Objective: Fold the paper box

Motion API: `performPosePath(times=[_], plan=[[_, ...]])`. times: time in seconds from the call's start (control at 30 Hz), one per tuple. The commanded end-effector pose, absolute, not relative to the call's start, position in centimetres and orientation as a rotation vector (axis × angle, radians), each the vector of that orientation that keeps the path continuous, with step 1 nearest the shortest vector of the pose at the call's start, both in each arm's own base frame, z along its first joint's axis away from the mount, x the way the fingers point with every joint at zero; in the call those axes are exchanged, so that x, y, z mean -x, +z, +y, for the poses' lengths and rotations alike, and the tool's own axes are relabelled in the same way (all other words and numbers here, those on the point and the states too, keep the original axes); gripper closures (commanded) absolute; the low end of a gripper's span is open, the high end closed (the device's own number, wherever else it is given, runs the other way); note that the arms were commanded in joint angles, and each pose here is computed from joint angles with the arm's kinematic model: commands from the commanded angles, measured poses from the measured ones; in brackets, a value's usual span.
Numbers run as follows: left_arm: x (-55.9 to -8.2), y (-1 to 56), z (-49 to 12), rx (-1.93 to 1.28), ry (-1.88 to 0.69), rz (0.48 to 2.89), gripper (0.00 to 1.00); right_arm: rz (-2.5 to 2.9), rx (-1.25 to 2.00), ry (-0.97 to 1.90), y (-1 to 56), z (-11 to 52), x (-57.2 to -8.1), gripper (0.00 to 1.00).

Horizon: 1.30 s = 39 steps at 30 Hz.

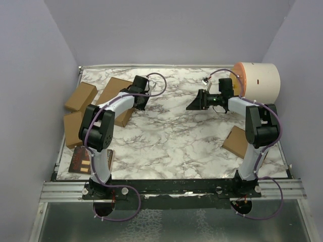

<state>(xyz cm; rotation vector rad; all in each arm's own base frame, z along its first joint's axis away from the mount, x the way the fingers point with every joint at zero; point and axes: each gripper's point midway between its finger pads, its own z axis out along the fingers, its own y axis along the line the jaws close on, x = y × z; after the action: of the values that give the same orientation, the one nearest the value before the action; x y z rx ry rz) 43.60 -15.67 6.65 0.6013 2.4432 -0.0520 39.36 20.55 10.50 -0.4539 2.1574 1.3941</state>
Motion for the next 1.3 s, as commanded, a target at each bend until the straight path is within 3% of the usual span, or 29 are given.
performPosePath(times=[0.0,0.33,0.37,0.43,0.5,0.93,1.07,1.27], plan=[[-44.3,3.6,-13.6,-0.512,0.029,2.507,1.0,2.143,0.469,1.379,11.0,20.3,-39.3,0.4],[-45.9,2.6,-10.3,-0.486,0.303,2.514,0.97,2.143,0.471,1.379,11.0,20.3,-39.3,0.4],[-45.9,2.5,-9.9,-0.481,0.335,2.516,0.85,2.144,0.469,1.379,11.0,20.3,-39.3,0.4],[-45.8,2.7,-9.5,-0.474,0.359,2.511,0.52,2.145,0.467,1.38,11.0,20.3,-39.3,0.4],[-45.8,3.4,-10.0,-0.483,0.328,2.489,0.35,2.146,0.467,1.381,10.9,20.3,-39.3,0.4],[-45.3,12.2,-14.4,-0.423,-0.048,2.249,0.32,2.09,0.564,1.331,12.2,20.2,-39.4,0.4],[-44.3,15.6,-14.8,-0.338,-0.271,2.155,0.31,2.034,0.662,1.299,13.5,20.2,-39.3,0.4],[-42.0,20.4,-13.0,-0.093,-0.664,1.952,0.16,1.941,0.836,1.143,16.1,19.4,-39.3,0.43]])
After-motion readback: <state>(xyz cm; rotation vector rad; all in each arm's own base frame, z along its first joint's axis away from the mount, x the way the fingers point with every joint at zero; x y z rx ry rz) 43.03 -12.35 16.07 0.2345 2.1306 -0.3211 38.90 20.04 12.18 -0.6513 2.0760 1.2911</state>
